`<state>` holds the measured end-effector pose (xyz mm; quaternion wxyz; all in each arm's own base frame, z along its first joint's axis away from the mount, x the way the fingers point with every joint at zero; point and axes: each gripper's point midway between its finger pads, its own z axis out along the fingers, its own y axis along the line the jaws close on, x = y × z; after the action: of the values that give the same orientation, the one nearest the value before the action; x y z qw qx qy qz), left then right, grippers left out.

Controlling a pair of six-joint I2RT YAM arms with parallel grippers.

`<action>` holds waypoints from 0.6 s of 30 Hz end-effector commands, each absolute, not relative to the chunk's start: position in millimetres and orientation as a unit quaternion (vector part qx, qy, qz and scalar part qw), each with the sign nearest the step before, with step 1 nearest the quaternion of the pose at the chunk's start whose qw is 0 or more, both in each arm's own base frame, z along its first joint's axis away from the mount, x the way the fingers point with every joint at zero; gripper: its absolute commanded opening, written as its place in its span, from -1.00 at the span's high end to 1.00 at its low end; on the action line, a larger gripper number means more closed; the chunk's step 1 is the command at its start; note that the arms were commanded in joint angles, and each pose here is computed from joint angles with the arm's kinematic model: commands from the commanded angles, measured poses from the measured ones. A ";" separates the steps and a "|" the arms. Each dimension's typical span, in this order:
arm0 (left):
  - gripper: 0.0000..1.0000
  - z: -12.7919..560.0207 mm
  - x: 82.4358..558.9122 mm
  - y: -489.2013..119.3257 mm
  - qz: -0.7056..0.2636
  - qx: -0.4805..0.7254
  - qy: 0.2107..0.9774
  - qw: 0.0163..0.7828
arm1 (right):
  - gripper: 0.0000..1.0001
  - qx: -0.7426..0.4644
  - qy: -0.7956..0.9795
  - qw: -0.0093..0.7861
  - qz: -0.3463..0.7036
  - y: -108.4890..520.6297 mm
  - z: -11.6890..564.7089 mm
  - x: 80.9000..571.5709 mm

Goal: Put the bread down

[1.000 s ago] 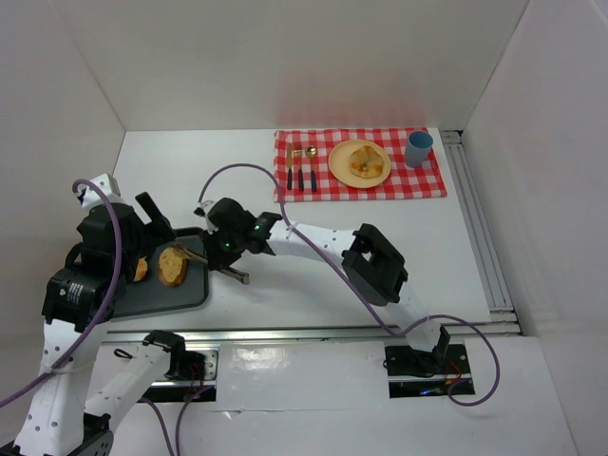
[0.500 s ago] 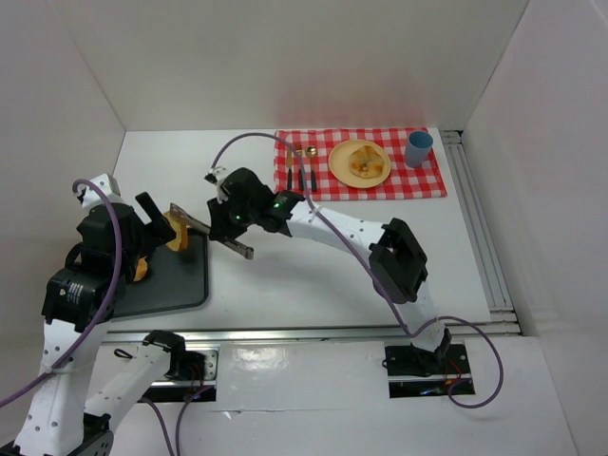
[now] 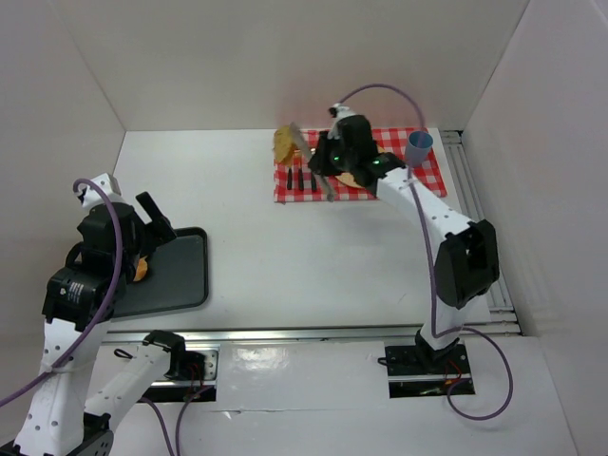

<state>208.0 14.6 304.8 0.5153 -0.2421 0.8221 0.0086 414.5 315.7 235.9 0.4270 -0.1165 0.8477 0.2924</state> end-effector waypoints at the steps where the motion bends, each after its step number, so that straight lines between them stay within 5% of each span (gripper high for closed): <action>1: -0.92 314.6 212.9 12.6 0.005 -0.231 0.818 0.527 | 1.00 -0.042 0.835 0.491 0.244 245.6 260.7 452.7; 18: -0.92 308.8 214.8 8.5 -0.002 -0.225 0.823 0.522 | 1.00 0.054 0.873 0.463 0.142 132.2 187.3 494.9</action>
<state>211.1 12.0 302.7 0.5103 -0.2386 0.8262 0.0062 487.8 143.3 181.6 0.4399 0.0459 0.8845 0.1486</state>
